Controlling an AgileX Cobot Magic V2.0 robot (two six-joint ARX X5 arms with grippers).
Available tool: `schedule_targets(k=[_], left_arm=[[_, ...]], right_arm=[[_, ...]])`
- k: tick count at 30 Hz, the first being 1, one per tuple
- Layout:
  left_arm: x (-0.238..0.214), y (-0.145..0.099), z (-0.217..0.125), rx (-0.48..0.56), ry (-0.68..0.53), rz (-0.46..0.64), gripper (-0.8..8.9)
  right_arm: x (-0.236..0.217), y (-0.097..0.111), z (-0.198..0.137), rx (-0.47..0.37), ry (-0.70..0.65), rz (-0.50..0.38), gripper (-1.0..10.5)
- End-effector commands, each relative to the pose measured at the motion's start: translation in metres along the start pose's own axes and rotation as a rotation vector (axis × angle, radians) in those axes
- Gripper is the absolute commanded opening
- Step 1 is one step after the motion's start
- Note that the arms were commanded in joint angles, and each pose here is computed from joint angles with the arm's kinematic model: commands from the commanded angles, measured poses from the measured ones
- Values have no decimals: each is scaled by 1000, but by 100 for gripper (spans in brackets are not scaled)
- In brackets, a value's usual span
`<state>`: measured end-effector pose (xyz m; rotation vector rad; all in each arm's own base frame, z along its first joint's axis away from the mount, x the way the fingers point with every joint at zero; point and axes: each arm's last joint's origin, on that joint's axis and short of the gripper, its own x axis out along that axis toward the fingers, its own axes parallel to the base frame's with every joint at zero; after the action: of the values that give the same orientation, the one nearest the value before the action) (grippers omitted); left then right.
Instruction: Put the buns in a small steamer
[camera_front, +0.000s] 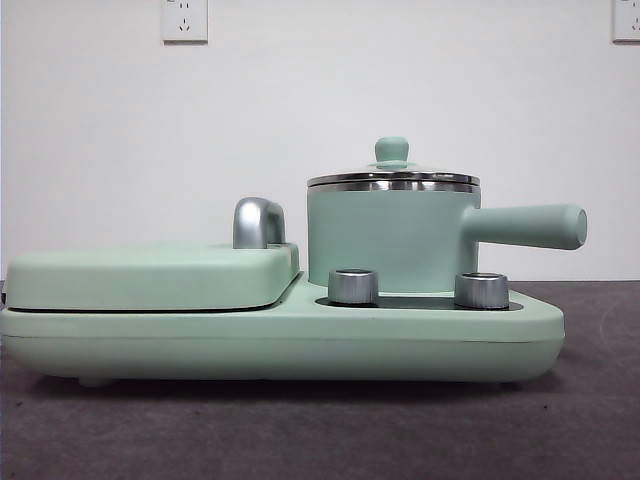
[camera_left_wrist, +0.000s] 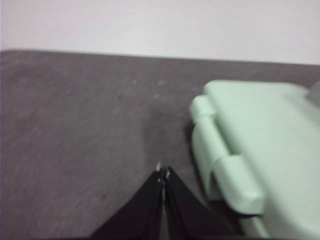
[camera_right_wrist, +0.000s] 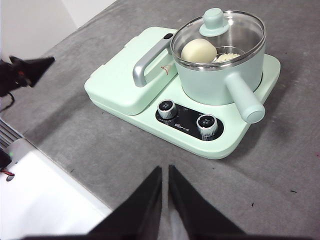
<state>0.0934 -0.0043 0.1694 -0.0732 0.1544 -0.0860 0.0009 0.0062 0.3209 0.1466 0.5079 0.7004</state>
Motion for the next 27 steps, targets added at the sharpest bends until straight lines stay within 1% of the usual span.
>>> schedule_targets(k=[1,4,8,11,13,17,27], left_arm=[[3,3,-6,-18,-29,50,7],[5,4,-12,-17,-24,82,7],[5,5,-16,-13,-9,92,7],[5,6,-17,-8,-4,97,7],[5,6,-19,-7,25,102,7],[5,6,-19,15,26,103,7],[5,6,-19,16,22,103,7]], right_arm=[[-2,1,2,-14,-15,9,19],[-2,1,2,-14,-16,9,19],[-2,1,2,-14,-15,9,19],[-2,1,2,-14,-15,9,19],[-2,1,2,-14,-16,9,19],[-2,1,2,-14,-15,9,19],[-2,1,2,-14,-15,9,19]])
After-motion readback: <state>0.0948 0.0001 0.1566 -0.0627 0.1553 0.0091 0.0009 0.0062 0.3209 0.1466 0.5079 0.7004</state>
